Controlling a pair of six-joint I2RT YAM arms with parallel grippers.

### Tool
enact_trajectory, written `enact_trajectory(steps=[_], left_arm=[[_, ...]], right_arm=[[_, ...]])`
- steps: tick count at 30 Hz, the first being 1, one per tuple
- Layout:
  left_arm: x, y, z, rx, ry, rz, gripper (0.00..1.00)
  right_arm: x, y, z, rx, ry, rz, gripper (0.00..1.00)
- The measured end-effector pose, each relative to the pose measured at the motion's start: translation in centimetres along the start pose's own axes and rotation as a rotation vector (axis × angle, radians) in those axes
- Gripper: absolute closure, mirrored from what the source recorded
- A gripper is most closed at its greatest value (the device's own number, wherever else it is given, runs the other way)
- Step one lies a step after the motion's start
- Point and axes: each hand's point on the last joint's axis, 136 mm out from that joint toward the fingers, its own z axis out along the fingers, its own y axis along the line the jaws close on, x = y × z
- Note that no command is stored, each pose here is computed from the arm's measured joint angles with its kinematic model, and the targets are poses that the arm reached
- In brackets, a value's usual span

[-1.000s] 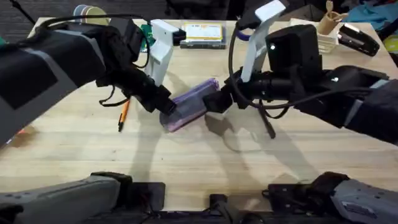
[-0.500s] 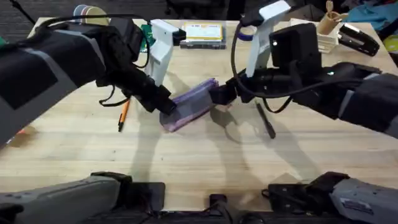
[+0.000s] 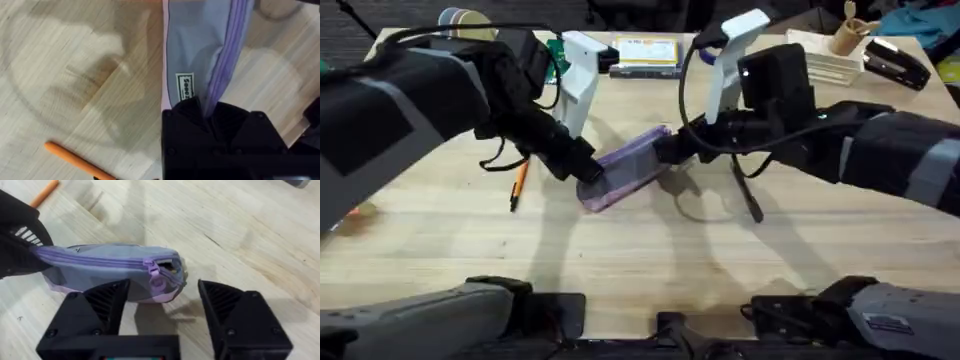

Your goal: Unzip the bag, pick up the pens from the table one at a time and place them inside, then zip the bag closed.

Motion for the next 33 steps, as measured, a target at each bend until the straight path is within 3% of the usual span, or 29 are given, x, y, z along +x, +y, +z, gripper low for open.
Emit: enact_trajectory(steps=[11, 14, 16, 22, 33], left_arm=[[0.0, 0.0, 0.0, -0.001, 0.000, 0.000, 0.958], [0.0, 0.0, 0.0, -0.001, -0.001, 0.001, 0.958], [-0.1, 0.0, 0.0, -0.002, -0.002, 0.001, 0.958], [0.0, 0.1, 0.0, -0.003, -0.002, 0.001, 0.958], [0.0, 0.1, 0.0, -0.003, -0.001, 0.001, 0.958]], right_arm=[[-0.5, -0.1, 0.4, 0.000, -0.020, -0.001, 0.566], [-0.3, -0.1, 0.8, -0.004, -0.015, 0.007, 0.785], [-0.3, -0.2, 1.0, -0.005, -0.015, 0.010, 0.863], [-0.5, -0.2, 1.0, -0.004, -0.023, 0.011, 0.965], [-2.7, 1.2, -0.9, -0.053, -0.087, -0.005, 0.971]])
